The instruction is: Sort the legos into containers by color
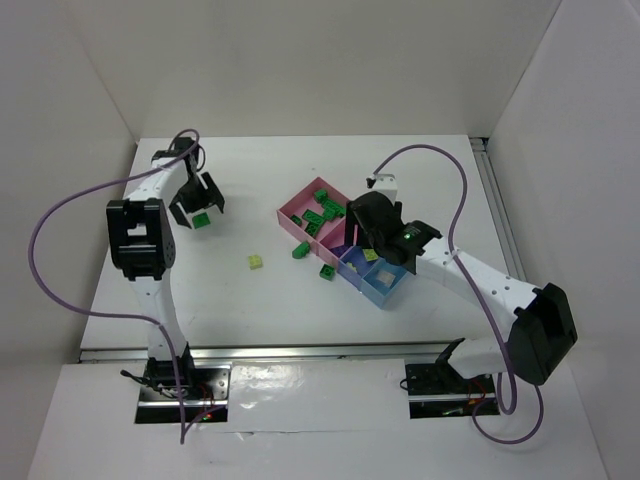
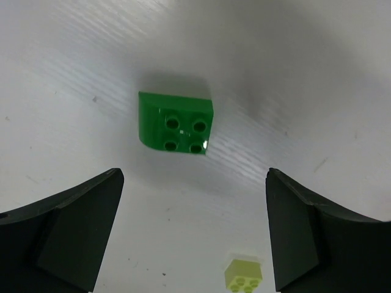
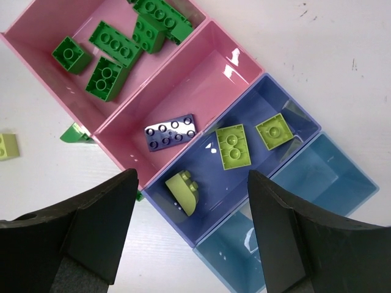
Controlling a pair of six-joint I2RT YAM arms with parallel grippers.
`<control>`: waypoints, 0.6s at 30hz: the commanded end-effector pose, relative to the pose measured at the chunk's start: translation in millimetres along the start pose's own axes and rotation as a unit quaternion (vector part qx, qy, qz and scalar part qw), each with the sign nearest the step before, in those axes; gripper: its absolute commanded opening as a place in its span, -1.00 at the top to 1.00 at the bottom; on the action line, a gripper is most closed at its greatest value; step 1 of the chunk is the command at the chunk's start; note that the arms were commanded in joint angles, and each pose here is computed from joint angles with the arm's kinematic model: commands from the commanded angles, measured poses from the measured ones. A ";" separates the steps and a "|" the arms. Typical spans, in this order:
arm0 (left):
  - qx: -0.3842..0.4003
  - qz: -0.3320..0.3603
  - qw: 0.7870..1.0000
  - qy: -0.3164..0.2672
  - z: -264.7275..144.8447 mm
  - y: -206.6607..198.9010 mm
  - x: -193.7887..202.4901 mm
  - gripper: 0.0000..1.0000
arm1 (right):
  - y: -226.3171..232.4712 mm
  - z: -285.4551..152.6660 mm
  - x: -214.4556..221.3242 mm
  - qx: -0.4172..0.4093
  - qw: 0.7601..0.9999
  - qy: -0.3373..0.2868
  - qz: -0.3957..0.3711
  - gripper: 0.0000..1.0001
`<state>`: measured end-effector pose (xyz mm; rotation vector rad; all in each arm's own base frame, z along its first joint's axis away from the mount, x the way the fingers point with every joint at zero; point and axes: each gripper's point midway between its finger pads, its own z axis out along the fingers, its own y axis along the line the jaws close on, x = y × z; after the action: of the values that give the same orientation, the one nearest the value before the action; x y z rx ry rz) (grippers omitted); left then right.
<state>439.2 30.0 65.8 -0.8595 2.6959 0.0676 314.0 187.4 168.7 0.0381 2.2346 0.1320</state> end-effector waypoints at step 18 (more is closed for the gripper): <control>0.006 0.075 0.997 -0.013 63.1 -15.7 -40.0 -0.97 | 1.8 -0.7 -3.0 -0.005 1.000 0.002 -0.004 -0.62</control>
<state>510.9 50.2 45.2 -0.6851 2.6278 0.0980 312.1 188.1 167.0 0.0258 2.2460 0.1355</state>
